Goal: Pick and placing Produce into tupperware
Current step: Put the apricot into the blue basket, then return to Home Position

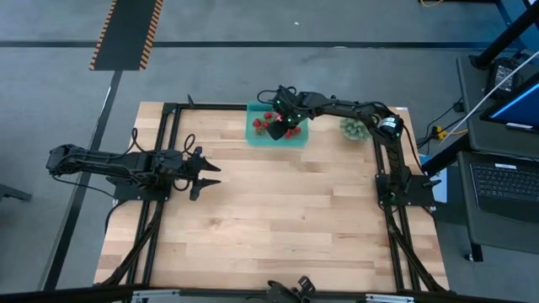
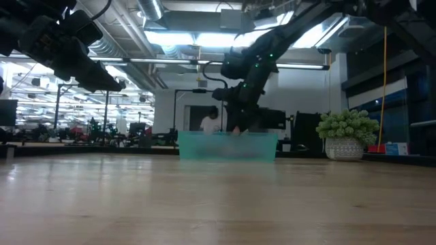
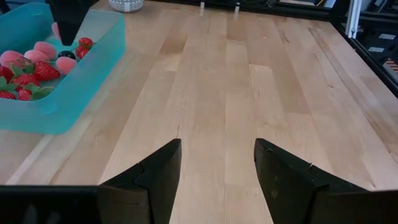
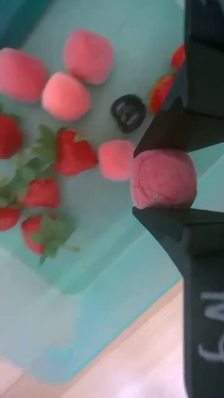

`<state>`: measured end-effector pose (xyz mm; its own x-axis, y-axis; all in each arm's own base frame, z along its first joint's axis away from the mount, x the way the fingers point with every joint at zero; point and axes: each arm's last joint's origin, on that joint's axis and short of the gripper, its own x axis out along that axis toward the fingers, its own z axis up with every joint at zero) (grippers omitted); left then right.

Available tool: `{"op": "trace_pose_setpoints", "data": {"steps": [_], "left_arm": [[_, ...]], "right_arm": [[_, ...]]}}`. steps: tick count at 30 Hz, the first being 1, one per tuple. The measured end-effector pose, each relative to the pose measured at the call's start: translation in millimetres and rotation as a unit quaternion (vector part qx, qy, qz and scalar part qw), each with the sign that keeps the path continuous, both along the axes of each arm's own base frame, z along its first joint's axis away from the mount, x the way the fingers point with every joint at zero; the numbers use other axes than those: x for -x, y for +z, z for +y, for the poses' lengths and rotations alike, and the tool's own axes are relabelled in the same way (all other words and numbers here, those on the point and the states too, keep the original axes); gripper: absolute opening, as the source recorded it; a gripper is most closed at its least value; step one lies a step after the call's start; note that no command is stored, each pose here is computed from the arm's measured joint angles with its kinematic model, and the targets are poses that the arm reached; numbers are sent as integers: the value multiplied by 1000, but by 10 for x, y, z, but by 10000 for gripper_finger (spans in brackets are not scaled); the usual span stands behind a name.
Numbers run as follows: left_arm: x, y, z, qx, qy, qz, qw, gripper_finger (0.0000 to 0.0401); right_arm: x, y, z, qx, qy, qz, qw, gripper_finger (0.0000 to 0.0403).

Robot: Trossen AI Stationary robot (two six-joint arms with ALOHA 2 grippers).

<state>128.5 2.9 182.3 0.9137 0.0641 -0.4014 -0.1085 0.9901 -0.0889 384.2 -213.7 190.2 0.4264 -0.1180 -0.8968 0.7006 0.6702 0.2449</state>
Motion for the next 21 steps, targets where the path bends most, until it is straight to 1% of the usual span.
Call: {"op": "trace_pose_setpoints", "data": {"steps": [3,5,8,21], "left_arm": [[0,0,0,0,0,0,1000,195],[0,0,0,0,0,0,1000,195],[0,0,0,0,0,0,1000,195],[0,0,0,-1,0,0,1000,195]], "right_arm": [[16,-13,3,-4,-1,7,1000,125],[3,-7,-2,0,-1,0,1000,126],[1,-5,-6,2,-1,-2,1000,136],[4,0,-16,-3,-13,-4,1000,222]]}}
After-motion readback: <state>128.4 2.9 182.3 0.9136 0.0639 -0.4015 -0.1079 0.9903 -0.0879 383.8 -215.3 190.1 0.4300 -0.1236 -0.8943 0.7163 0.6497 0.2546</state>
